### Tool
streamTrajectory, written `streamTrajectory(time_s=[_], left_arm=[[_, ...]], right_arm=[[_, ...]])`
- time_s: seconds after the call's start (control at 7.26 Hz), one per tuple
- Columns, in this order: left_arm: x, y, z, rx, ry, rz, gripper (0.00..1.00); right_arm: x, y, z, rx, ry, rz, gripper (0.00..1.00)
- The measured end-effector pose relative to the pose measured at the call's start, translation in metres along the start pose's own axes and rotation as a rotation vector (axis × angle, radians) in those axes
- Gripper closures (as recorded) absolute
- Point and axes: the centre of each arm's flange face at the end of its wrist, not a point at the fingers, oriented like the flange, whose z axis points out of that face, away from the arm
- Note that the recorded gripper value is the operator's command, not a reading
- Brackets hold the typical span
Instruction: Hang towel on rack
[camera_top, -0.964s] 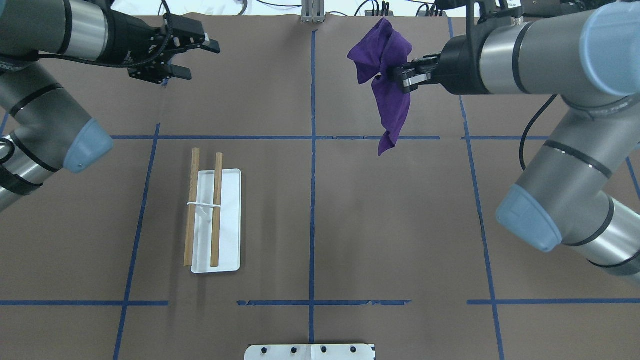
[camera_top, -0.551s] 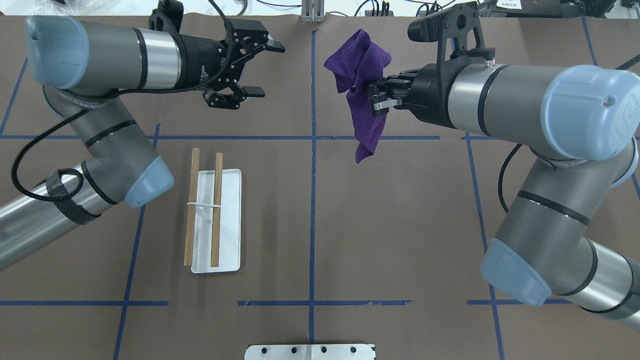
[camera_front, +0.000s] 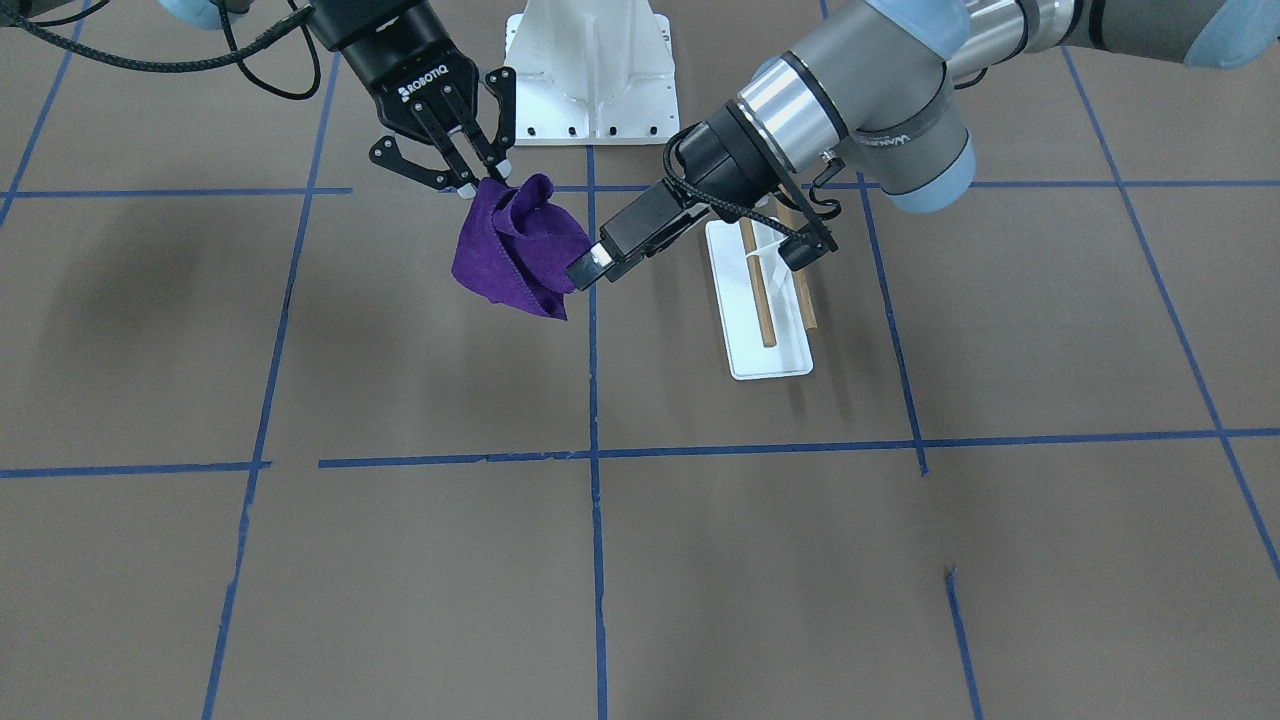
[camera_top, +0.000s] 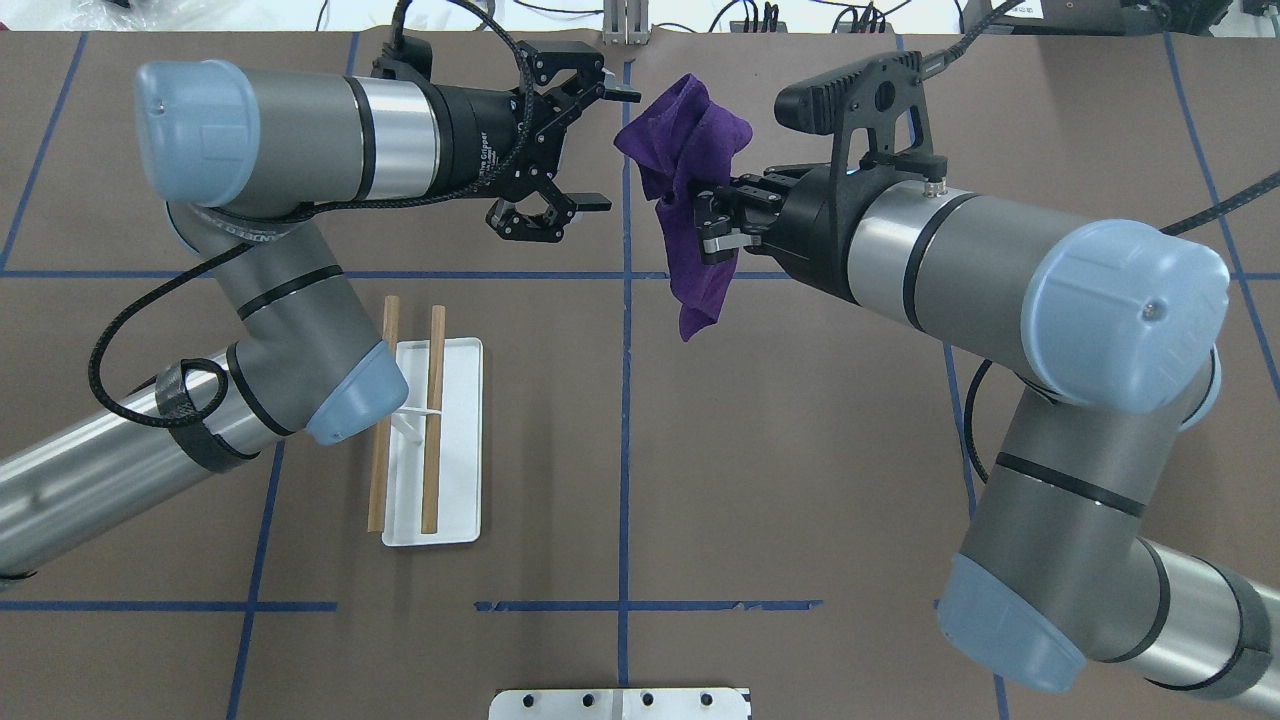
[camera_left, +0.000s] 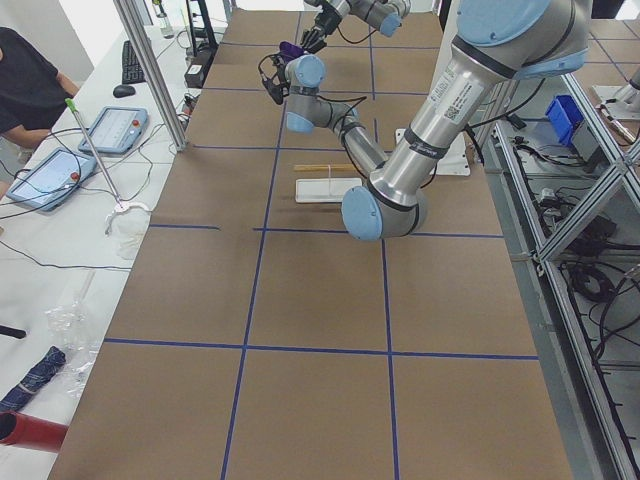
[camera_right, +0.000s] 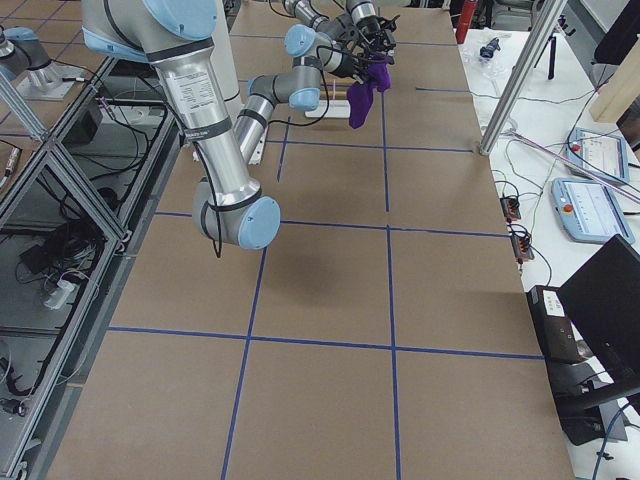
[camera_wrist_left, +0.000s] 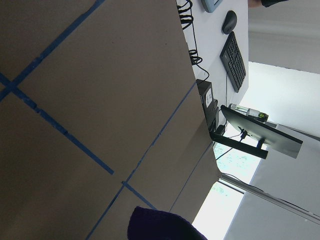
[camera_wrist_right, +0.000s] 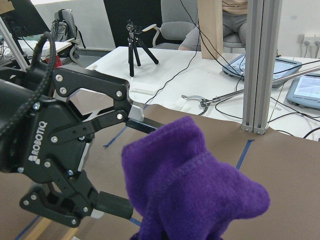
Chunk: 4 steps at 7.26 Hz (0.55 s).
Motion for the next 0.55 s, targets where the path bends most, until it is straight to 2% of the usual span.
streamTrajectory(time_s=[0.41,0.55], left_arm=[[0.0045,0.0039,0.0031,-0.006,0.005,-0.004,0.02],[0.0085,0.0088,0.0036,-0.014,0.011,-0.003,0.09]], right_arm=[[-0.0059,0.0026,-0.002,0.0,-0.01,-0.001,1.0],[-0.0064,0.003,-0.0018,-0.001,-0.011,-0.002,1.0]])
